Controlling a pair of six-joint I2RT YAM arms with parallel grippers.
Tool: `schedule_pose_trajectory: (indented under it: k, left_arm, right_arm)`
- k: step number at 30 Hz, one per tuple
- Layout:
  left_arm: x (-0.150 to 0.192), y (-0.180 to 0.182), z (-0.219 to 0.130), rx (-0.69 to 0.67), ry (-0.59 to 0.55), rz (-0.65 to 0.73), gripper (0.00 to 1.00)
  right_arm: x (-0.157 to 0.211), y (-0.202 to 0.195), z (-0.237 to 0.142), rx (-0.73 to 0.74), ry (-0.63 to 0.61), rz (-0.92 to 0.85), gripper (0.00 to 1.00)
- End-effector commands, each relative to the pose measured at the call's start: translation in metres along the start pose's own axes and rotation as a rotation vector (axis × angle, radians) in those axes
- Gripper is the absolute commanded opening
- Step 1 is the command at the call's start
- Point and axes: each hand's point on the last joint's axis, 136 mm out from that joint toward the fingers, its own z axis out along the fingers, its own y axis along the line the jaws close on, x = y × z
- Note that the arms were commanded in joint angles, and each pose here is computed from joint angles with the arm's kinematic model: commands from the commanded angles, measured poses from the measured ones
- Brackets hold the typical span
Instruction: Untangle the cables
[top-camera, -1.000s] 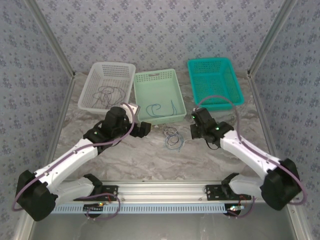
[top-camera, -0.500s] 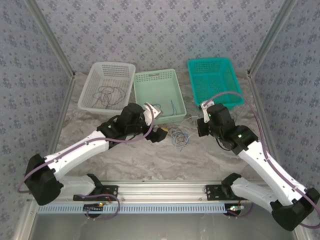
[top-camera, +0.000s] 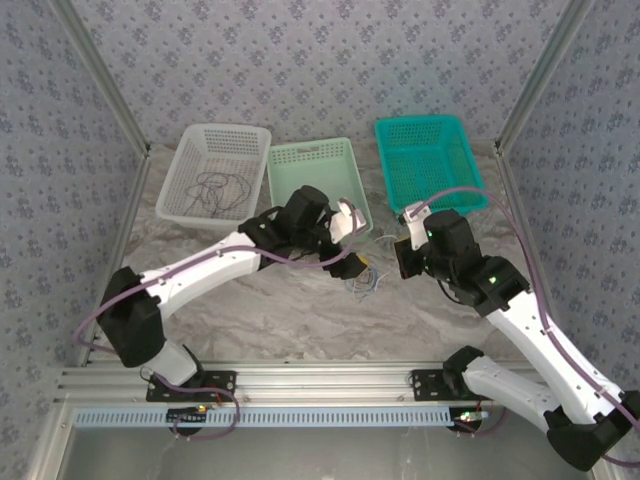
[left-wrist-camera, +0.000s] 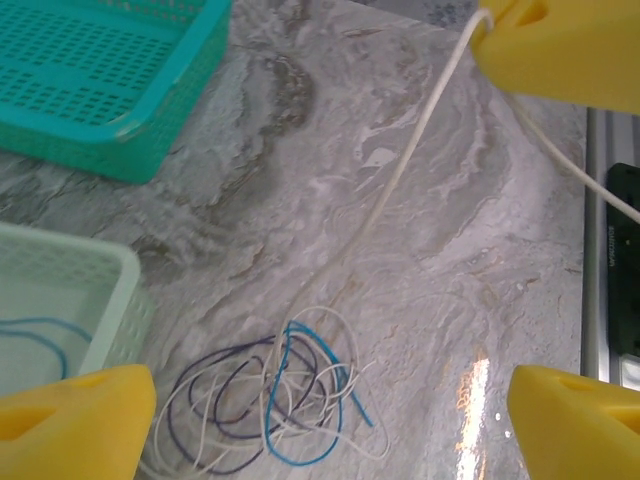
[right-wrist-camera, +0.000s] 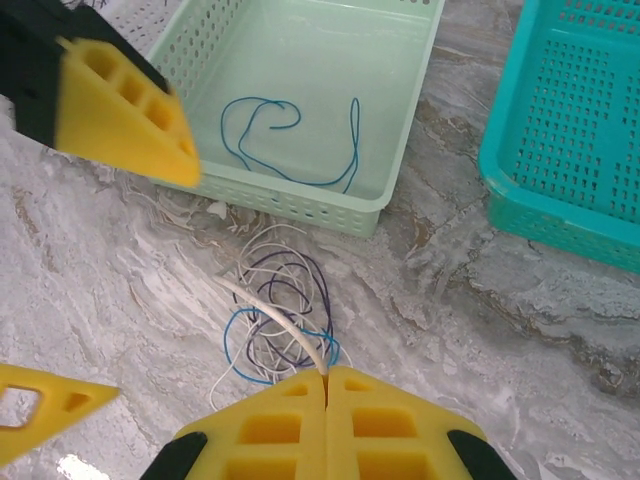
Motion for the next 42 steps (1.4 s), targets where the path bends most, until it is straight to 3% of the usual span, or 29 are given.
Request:
schedule_pose_trajectory:
  k: [1,7,11,13,16,17,18,21,24,26,33,39,42]
  left_arm:
    - [-0.010,-0.011,0.008,0.079,-0.009,0.060,0.89]
    - [-0.012,-0.011,0.030,0.142,0.010,0.068,0.81]
    - [-0.017,-0.011,0.037,0.160,-0.004,0.072,0.68]
    - [-0.021,-0.011,0.038,0.165,-0.011,0.076,0.50]
    - [-0.026,-0.009,0.037,0.155,-0.015,0.074,0.11]
    - [-0.029,-0.008,0.034,0.147,-0.020,0.073,0.02]
    - [-0.032,-0.008,0.032,0.138,-0.025,0.075,0.00]
    - [-0.043,-0.003,0.021,0.094,-0.043,0.072,0.00]
    - [-0.056,-0.002,0.007,0.058,-0.073,0.060,0.00]
    - [-0.064,0.001,-0.002,0.032,-0.095,0.037,0.00]
    - [-0.088,0.010,-0.027,-0.049,-0.162,-0.055,0.00]
    - [-0.111,0.023,-0.049,-0.128,-0.230,-0.144,0.00]
    - [-0.121,0.023,-0.058,-0.131,-0.260,-0.170,0.00]
  right_arm:
    - [-0.010,0.005,-0.013,-0.029,-0.041,-0.020,0.00]
    - [-0.010,0.006,-0.016,-0.035,-0.049,-0.030,0.00]
    - [-0.007,0.005,-0.016,-0.031,-0.047,-0.037,0.00]
    - [-0.006,0.003,-0.017,-0.023,-0.045,-0.041,0.00]
    - [-0.006,-0.002,-0.020,0.000,-0.051,-0.038,0.00]
    - [-0.006,-0.005,-0.020,0.020,-0.050,-0.035,0.00]
    - [-0.007,-0.010,-0.022,0.047,-0.055,-0.027,0.05]
    - [-0.005,-0.027,-0.025,0.137,-0.053,-0.001,0.17]
    - [-0.002,-0.041,-0.029,0.214,-0.049,0.029,0.60]
    - [0.000,-0.047,-0.031,0.244,-0.048,0.042,0.74]
    - [0.006,-0.054,-0.037,0.273,-0.070,0.061,0.82]
    - [-0.005,-0.007,-0.031,0.002,-0.155,0.016,0.83]
    - [-0.002,0.006,-0.020,-0.056,-0.157,0.017,0.83]
